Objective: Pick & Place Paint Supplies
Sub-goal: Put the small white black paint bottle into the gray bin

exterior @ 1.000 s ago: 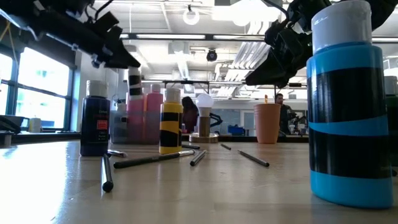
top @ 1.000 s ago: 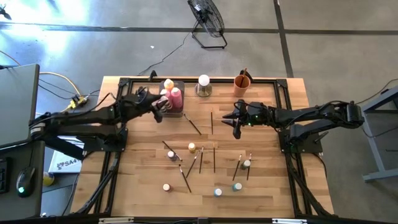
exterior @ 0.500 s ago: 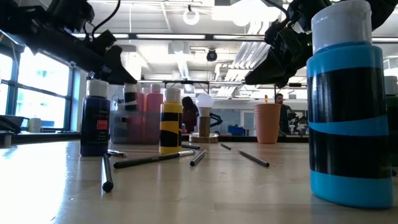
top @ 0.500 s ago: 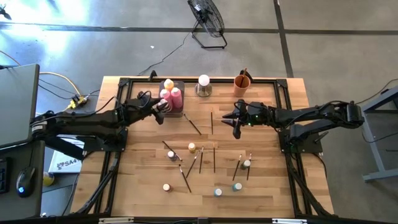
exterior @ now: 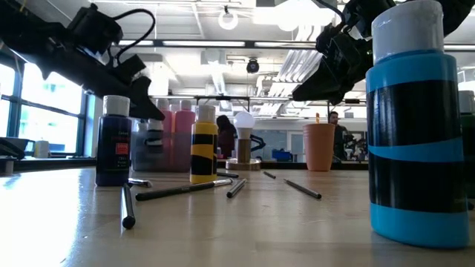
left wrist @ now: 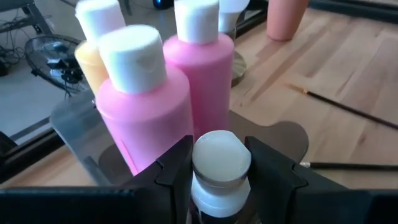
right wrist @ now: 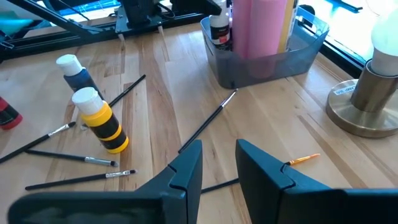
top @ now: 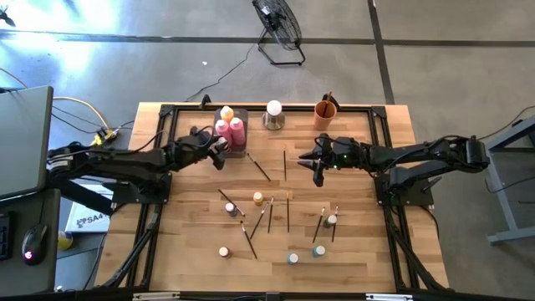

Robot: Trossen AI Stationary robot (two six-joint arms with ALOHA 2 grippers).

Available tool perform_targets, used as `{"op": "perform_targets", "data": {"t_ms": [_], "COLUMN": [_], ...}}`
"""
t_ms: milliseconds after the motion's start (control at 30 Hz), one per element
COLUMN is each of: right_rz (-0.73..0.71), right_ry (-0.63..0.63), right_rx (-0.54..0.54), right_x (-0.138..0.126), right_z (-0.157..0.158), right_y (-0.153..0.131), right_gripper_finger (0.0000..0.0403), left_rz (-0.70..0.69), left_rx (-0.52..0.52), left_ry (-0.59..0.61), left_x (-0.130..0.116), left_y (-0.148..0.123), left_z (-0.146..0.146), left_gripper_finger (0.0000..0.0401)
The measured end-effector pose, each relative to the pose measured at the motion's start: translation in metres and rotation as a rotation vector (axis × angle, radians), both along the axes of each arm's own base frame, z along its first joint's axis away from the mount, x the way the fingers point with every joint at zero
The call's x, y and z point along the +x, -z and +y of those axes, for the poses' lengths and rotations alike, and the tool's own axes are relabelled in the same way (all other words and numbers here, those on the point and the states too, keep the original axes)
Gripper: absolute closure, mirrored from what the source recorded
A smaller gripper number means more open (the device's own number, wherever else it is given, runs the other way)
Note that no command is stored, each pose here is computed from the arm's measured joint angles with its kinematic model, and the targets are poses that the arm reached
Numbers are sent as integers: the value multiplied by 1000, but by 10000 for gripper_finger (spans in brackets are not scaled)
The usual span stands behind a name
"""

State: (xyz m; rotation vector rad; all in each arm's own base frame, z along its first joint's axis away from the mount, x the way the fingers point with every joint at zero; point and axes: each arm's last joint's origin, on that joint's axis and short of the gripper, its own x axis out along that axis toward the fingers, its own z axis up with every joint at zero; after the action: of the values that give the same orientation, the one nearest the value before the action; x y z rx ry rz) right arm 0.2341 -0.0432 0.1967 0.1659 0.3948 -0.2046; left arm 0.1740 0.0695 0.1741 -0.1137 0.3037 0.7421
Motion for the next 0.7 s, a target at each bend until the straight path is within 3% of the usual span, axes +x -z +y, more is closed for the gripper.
{"op": "perform_targets", "data": {"t_ms": [700], "right_rz": [1], "right_ry": [1], "right_rx": [0], "right_x": [0], "right_z": [0], "right_y": [0], "right_gripper_finger": [312], "left_rz": [19], "left_rx": [-9], "left_ry": [4], "left_x": [12], "left_y": [13], "left_z": [4], "left_gripper_finger": [272]}}
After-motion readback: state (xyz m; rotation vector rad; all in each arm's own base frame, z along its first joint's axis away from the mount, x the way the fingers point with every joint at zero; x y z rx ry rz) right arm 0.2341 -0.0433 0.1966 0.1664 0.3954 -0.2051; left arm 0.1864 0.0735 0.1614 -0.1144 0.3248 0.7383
